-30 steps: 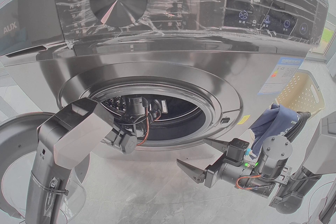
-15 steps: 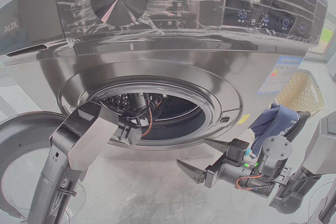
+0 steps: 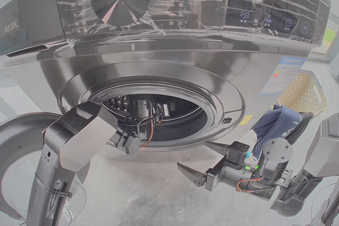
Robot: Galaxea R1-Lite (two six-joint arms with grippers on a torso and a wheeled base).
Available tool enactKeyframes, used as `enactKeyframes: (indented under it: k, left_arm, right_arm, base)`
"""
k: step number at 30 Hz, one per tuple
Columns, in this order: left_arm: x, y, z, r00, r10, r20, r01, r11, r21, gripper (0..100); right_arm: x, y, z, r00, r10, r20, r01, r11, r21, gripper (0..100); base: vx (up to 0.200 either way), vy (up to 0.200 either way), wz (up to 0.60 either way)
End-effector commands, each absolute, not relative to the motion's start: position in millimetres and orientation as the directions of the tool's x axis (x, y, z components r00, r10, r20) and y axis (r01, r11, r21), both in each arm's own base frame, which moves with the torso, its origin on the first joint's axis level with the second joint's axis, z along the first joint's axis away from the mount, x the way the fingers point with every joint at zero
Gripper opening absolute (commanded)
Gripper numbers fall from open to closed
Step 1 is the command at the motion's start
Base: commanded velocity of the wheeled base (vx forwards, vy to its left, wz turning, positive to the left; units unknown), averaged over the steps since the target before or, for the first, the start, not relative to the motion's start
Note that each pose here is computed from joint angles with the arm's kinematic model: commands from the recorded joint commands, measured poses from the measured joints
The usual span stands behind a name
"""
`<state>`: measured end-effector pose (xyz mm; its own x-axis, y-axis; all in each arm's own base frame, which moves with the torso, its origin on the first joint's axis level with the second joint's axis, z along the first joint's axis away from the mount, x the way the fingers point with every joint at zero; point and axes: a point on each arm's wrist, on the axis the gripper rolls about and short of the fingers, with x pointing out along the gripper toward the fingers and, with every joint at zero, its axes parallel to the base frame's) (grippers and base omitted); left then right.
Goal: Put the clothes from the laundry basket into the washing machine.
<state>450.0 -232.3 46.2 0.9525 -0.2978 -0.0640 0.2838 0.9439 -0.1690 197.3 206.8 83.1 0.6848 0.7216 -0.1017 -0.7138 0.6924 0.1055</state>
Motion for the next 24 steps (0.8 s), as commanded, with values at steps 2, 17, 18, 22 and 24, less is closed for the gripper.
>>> enactKeyframes:
  k: [2, 17, 18, 22, 24]
  left_arm:
    - [448, -238, 29, 0.943, -0.315, -0.107, 0.298, 0.942, -0.152, 100]
    - [485, -237, 47, 0.973, -0.230, -0.013, 0.224, 0.961, -0.163, 0]
    - [486, -237, 47, 0.974, -0.227, -0.010, 0.222, 0.961, -0.164, 0]
    - [496, -235, 63, 0.975, -0.209, 0.079, 0.220, 0.956, -0.192, 0]
    - [497, -234, 67, 0.974, -0.205, 0.100, 0.221, 0.955, -0.197, 0]
  right_arm:
    - [196, 209, 81, 0.678, 0.727, -0.107, -0.720, 0.686, 0.105, 100]
    - [196, 210, 82, 0.677, 0.729, -0.103, -0.721, 0.685, 0.105, 100]
    - [196, 210, 82, 0.677, 0.729, -0.103, -0.721, 0.685, 0.105, 100]
    - [196, 210, 82, 0.677, 0.729, -0.103, -0.721, 0.685, 0.105, 100]
    - [196, 210, 82, 0.677, 0.729, -0.104, -0.721, 0.685, 0.105, 100]
  base:
    - [0.000, 0.000, 0.00]
    - [0.000, 0.000, 0.00]
    - [0.000, 0.000, 0.00]
    - [0.000, 0.000, 0.00]
    - [0.000, 0.000, 0.00]
